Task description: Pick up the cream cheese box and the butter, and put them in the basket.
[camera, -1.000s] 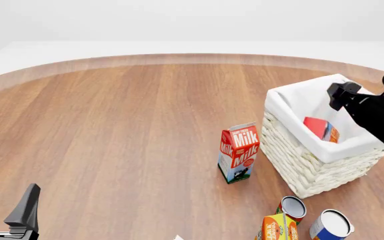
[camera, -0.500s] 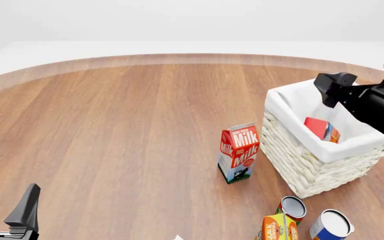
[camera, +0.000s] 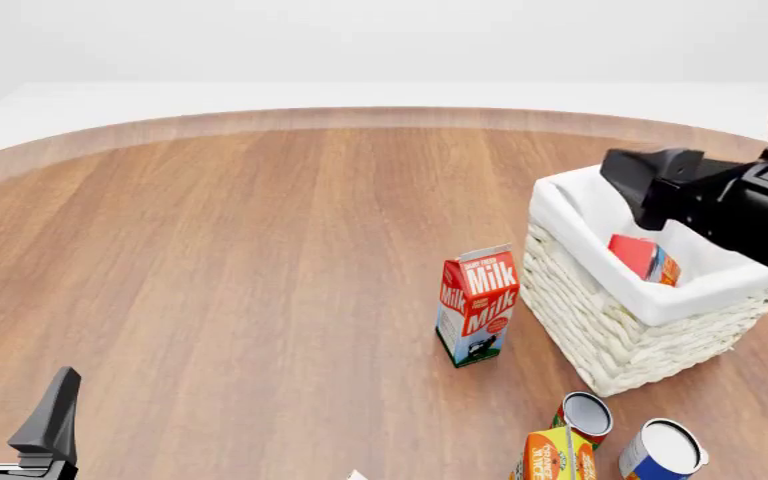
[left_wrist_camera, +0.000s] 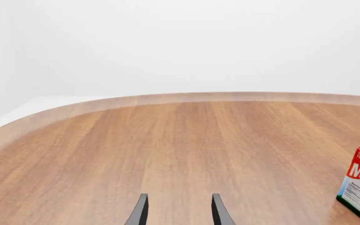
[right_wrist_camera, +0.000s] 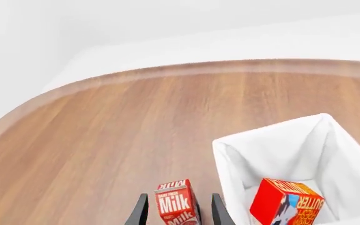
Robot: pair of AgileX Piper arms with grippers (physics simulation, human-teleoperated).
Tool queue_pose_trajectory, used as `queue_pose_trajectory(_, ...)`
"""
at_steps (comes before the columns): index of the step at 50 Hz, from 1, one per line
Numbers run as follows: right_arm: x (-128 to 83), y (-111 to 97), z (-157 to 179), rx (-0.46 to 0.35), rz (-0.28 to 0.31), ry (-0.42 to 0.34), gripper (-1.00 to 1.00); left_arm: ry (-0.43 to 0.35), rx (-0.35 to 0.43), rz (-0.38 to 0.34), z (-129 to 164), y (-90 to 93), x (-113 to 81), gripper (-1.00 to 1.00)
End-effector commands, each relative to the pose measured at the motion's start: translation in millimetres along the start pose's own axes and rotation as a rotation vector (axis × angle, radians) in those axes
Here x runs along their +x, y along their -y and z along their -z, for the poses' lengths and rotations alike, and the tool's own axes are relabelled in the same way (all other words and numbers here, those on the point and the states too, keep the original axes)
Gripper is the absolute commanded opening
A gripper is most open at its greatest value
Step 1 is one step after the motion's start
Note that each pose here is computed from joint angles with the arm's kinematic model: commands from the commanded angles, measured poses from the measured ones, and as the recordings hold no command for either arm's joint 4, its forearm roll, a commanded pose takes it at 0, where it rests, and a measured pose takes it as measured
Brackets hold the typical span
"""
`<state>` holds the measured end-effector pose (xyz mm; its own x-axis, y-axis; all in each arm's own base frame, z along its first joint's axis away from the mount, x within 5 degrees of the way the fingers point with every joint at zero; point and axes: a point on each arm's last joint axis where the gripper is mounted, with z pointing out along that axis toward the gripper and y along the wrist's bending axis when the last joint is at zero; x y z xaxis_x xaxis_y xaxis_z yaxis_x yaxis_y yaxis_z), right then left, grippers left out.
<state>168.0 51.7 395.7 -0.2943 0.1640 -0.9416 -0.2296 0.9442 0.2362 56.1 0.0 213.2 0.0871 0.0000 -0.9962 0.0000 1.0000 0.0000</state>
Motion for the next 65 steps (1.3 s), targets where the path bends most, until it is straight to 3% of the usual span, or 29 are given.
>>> queue_pose_trajectory(1,-2.0,-12.7,8.2,-0.063,0.056,-0.026,1.00,0.000,0.000,0.000,0.0,0.0,0.0,1.00)
queue_pose_trajectory(12,16.5,-24.9,-6.1,-0.136,0.089,-0.083,1.00,0.000,0.000,0.000,0.0,0.0,0.0,1.00)
queue_pose_trajectory(20,24.6,-41.5,-15.9,-0.208,0.153,-0.136,1.00,0.000,0.000,0.000,0.0,0.0,0.0,1.00)
queue_pose_trajectory(65,37.6,-102.0,-24.3,-0.447,0.346,-0.240,1.00,0.000,0.000,0.000,0.0,0.0,0.0,1.00)
